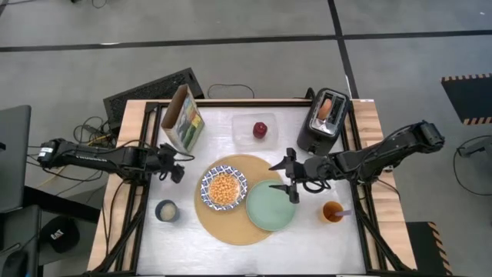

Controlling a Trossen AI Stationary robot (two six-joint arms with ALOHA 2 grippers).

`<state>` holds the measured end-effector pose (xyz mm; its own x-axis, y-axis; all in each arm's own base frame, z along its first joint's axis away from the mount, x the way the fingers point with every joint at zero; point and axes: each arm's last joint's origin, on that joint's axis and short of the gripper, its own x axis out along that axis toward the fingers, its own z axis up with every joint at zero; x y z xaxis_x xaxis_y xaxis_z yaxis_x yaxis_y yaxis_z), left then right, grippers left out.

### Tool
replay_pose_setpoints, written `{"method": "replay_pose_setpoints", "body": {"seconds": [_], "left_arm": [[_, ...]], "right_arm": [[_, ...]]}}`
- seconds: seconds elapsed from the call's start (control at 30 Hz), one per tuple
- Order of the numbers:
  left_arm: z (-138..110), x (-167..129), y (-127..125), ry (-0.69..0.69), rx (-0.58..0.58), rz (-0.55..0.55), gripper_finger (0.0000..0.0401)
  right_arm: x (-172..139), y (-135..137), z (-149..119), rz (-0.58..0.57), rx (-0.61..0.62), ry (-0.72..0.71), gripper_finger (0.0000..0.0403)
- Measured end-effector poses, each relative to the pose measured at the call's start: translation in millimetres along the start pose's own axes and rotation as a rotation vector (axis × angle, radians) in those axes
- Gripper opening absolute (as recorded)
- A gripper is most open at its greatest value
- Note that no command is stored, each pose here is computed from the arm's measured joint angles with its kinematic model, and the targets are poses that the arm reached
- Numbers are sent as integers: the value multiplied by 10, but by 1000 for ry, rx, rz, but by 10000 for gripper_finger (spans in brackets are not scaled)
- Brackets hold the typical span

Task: Arrange a breakfast setting
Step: Put the bagel on the green plate

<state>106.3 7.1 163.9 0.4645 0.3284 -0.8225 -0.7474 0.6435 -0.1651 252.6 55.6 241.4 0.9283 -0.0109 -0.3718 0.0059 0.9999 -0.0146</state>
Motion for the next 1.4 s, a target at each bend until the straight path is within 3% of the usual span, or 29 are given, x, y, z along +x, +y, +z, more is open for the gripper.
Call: {"method": "replay_pose_setpoints", "body": {"seconds": [0.17,0.27,0.47,0.63,1.0,1.2,1.4], "left_arm": [[-24,-3,-33,95,63,-103,258],[-20,-16,-104,126,109,-221,258],[88,-105,-353,-48,241,-479,258],[140,-204,-536,-206,344,-626,258],[156,-176,-886,-373,460,-737,258],[194,-105,-1026,-486,528,-733,258],[198,-54,-1086,-509,539,-738,258]], "right_arm": [[0,0,-7,0,-3,7,311],[-1,-1,-15,-1,-5,14,311],[-1,-1,-16,-1,0,17,311],[-64,-18,8,-15,13,44,311],[-546,-161,395,-225,66,179,311],[-946,-359,564,-448,147,151,311],[-1240,-651,527,-648,258,158,311]]}}
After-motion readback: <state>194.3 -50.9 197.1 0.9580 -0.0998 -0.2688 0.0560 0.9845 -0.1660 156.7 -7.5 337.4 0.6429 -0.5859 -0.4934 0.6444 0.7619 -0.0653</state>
